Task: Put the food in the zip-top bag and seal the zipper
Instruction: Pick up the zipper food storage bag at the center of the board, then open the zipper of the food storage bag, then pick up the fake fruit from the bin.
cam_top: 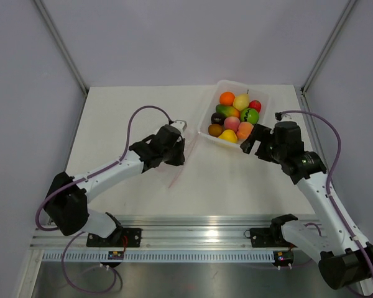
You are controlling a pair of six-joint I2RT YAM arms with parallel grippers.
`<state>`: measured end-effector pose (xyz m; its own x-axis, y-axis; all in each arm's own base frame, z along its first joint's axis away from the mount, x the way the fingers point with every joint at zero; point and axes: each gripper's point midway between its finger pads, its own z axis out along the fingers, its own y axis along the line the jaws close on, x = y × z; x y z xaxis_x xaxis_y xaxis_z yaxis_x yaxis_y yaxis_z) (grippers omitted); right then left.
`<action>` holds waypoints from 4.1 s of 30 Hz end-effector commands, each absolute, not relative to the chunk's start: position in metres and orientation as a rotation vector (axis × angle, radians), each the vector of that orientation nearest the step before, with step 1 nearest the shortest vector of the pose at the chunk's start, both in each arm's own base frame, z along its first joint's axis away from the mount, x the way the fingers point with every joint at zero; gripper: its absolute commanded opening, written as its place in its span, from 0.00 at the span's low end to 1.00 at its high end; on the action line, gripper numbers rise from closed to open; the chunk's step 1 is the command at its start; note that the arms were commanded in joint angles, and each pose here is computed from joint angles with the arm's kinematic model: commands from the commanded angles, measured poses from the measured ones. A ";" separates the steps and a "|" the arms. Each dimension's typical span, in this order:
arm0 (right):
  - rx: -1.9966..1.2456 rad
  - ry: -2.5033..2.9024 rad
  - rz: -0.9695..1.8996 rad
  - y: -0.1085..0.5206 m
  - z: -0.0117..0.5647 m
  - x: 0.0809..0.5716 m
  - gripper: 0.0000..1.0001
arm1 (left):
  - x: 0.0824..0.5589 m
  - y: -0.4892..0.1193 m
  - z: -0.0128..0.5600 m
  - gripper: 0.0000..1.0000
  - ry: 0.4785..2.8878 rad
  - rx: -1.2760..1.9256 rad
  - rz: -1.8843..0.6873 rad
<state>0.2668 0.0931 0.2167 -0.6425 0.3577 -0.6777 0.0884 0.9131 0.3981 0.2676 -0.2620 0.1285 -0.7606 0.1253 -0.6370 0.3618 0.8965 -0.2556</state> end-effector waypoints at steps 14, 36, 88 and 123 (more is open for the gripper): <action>0.065 2.293 0.706 0.261 0.205 0.272 0.95 | 0.274 -0.303 0.183 0.00 2.350 0.218 -0.803; 0.102 2.366 0.618 0.287 0.172 0.300 0.88 | 0.270 -0.295 0.191 0.00 2.330 0.218 -0.797; -0.052 2.196 0.296 0.272 0.239 0.389 0.75 | 0.347 -0.190 0.236 0.00 2.320 -0.095 -0.442; 0.139 2.281 0.179 0.146 0.238 0.400 0.79 | 0.363 -0.197 0.224 0.00 2.338 -0.131 -0.474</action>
<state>0.3695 0.1944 0.2523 -0.6509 0.1556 -0.7431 -0.1204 0.9453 0.3033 0.3560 -0.2011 0.1940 -0.7784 -0.2095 -0.5919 0.0275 0.9304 -0.3654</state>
